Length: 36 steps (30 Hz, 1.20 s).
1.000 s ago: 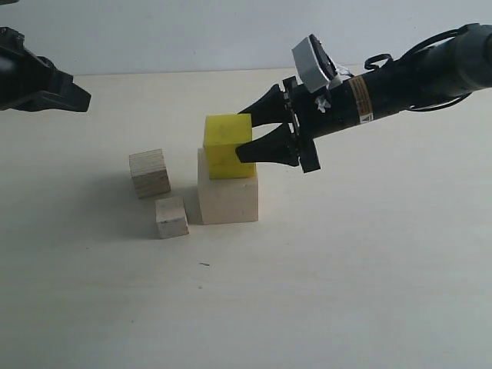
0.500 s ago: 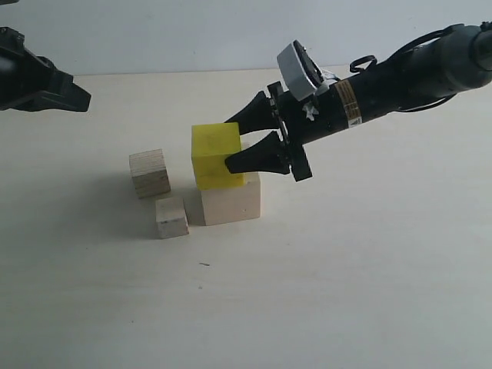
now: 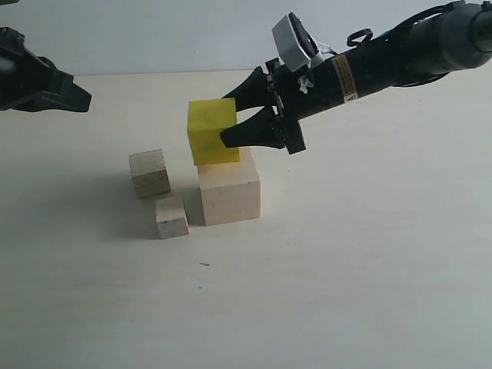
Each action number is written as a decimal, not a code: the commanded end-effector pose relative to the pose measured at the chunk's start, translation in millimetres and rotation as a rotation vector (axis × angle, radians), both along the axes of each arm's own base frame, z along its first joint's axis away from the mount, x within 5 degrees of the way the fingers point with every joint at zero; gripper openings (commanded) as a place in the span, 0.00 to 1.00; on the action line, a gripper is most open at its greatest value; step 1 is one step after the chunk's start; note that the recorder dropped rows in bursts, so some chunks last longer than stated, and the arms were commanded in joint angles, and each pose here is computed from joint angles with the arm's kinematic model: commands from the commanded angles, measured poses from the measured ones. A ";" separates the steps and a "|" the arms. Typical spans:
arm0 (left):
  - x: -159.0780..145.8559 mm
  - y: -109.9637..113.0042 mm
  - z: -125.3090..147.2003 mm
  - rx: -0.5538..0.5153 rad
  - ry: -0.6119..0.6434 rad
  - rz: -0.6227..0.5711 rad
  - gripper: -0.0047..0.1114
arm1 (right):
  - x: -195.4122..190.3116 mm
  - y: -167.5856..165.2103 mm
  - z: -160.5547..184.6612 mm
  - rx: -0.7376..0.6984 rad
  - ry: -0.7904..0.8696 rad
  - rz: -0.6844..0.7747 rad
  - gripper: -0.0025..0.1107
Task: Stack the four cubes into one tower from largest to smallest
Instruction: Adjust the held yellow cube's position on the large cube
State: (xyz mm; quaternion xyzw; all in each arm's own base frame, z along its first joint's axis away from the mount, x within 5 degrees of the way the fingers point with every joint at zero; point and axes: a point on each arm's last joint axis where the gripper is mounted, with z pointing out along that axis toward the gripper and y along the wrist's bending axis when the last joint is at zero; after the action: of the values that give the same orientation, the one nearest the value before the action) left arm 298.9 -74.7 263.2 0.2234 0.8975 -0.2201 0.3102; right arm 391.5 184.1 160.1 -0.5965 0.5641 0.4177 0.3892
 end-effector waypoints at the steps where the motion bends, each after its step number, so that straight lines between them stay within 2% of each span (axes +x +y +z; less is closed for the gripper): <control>1: -2.1 -0.1 2.3 -0.008 -0.006 0.000 0.04 | 2.7 -9.5 -0.8 0.007 0.025 -0.031 0.02; 5: -2.3 -0.2 2.3 -0.009 -0.004 -0.001 0.04 | 1.8 -24.5 -9.5 -0.001 0.062 -0.065 0.02; 31: -0.8 0.6 2.6 -0.003 -0.019 0.009 0.04 | -10.9 -17.5 -20.2 -0.013 0.112 -0.044 0.03; 34: -0.8 0.6 2.6 -0.003 -0.019 0.009 0.04 | -10.9 -17.5 -20.2 -0.013 0.112 -0.044 0.10; 36: -1.0 0.5 2.6 -0.004 -0.017 0.008 0.04 | -10.9 -17.5 -20.2 -0.013 0.112 -0.044 0.18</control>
State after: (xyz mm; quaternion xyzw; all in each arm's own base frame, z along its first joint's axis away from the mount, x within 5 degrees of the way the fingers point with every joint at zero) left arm 299.4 -74.4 263.3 0.2232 0.8972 -0.2180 0.3126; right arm 382.9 165.4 140.8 -0.5629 0.5989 0.4339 0.3690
